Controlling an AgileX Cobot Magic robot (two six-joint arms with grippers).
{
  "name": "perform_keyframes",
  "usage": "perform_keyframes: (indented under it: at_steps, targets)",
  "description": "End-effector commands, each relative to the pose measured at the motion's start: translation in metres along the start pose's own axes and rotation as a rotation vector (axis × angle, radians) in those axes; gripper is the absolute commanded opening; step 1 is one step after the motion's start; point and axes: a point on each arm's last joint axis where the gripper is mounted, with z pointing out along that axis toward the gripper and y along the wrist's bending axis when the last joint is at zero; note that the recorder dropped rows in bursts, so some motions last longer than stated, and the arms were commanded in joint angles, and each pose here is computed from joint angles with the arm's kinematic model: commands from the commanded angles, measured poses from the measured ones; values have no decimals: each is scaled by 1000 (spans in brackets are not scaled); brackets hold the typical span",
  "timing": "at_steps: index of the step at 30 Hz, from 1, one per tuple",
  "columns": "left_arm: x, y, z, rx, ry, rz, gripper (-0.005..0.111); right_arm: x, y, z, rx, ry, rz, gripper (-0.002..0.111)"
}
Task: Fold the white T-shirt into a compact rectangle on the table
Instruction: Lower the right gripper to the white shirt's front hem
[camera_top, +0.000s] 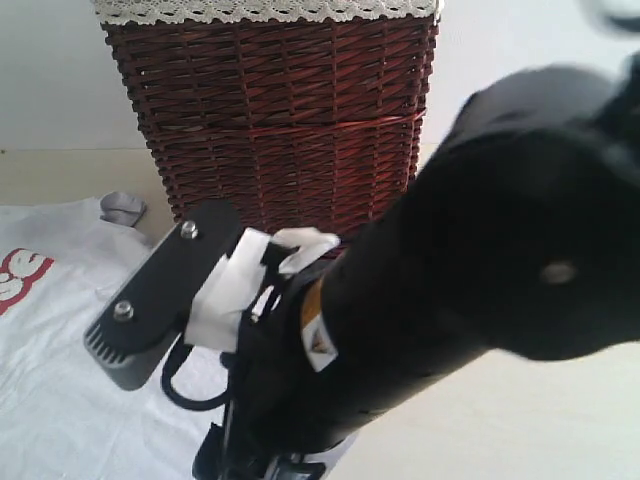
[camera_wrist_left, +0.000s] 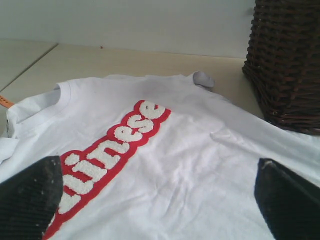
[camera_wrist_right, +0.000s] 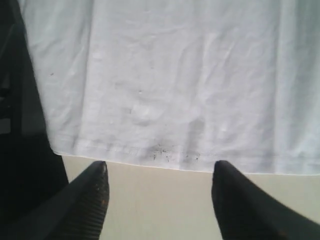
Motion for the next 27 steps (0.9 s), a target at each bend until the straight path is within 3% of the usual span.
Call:
perform_keyframes:
  at_steps: [1,7,16,27]
  targets:
    - [-1,-1,0,8,-11,1,105,-6,-5,42,5,42,1,39]
    - [-1,-1,0,8,-11,1,105,-1,-11,94,28,145,-39,-1]
    - [-1,-1,0,8,-11,1,105,18,-36,139,153,268,-24,0]
    - [-1,-1,0,8,-11,1,105,38,-45,135,213,492,-97,0]
